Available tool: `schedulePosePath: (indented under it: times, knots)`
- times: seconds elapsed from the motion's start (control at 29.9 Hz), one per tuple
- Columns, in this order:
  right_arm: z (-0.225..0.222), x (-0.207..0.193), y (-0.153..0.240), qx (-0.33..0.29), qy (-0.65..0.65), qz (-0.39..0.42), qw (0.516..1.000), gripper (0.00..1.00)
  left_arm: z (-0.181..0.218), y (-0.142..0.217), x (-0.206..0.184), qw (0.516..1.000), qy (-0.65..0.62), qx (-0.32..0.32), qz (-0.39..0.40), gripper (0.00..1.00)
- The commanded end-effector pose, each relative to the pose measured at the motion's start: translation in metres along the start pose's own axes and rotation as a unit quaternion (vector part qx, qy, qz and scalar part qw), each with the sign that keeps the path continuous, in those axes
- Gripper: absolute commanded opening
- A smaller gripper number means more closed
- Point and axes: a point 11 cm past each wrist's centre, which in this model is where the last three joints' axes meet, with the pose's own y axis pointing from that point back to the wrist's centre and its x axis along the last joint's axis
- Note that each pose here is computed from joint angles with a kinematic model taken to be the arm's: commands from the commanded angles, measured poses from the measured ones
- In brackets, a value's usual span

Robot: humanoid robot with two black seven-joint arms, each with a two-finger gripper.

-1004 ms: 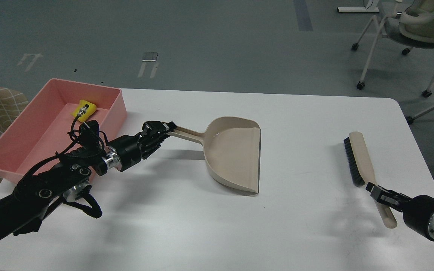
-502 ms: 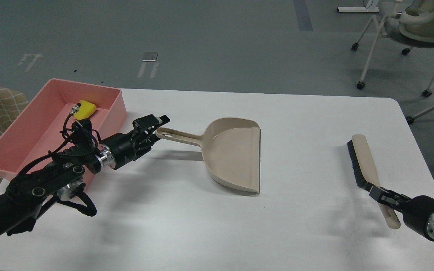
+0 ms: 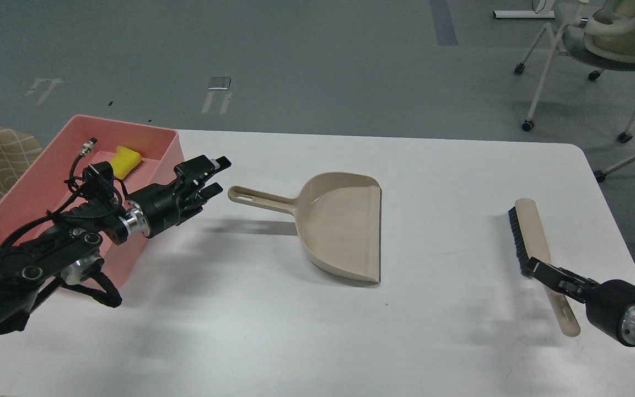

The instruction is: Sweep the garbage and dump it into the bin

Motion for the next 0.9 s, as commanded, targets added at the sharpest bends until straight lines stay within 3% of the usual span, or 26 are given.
schedulePosePath:
  times: [0.0,0.27,0.37,0.5,0.57,0.7,0.87]
  knots:
    - [-0.004,0.009,0.005,0.005,0.011,0.008,1.0,0.88,0.018,0.002,0.006,1.0,-0.004,-0.024,0.003,0.8]
    - [-0.007,0.074,0.023,0.007,0.022,0.098,0.995,1.0,0.059,0.016,0.022,0.997,0.002,-0.072,0.012,0.87]
    - [-0.038,0.112,0.028,0.046,0.038,0.15,0.987,1.0,0.078,0.025,0.042,0.994,0.026,-0.102,0.026,0.95]
    - [-0.063,0.147,0.032,0.079,0.045,0.198,0.976,1.0,0.103,0.033,0.064,0.985,0.062,-0.153,0.048,0.97]
    - [-0.086,0.163,0.027,0.118,0.023,0.225,0.967,1.0,0.118,0.037,0.077,0.977,0.079,-0.185,0.066,0.97]
    - [-0.154,0.178,0.002,0.258,-0.109,0.24,0.929,1.0,0.142,0.045,0.1,0.953,0.126,-0.253,0.109,0.98]
    - [-0.204,0.181,-0.02,0.342,-0.196,0.222,0.892,1.0,0.15,0.049,0.117,0.925,0.179,-0.302,0.144,0.97]
